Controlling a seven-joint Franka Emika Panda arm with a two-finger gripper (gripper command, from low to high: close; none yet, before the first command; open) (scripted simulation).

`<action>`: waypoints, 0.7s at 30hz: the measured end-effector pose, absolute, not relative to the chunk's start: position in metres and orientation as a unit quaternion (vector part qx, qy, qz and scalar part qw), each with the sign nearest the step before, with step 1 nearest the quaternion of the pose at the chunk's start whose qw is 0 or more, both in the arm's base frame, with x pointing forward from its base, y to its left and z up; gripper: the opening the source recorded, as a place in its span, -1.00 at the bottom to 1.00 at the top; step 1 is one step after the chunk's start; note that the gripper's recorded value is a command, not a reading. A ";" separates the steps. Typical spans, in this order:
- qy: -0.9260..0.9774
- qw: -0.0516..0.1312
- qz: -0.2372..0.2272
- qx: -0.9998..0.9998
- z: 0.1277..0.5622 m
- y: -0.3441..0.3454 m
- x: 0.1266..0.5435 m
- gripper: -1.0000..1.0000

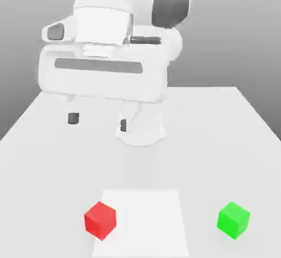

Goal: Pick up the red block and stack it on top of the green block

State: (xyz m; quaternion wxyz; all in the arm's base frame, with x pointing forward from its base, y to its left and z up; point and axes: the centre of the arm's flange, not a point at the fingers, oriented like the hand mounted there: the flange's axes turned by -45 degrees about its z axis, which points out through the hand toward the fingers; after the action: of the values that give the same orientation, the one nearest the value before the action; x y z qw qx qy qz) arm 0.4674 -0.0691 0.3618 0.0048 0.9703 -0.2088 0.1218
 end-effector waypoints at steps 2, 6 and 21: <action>-0.232 0.004 0.091 0.968 0.321 -0.077 0.462 0.00; -0.279 0.001 0.028 0.960 0.243 -0.089 0.440 0.00; -0.296 0.000 0.001 0.955 0.156 -0.090 0.429 -1.00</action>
State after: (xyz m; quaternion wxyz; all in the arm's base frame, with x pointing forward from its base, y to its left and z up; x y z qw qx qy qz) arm 0.4289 -0.0897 0.1561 -0.0002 0.9551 -0.2963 0.0006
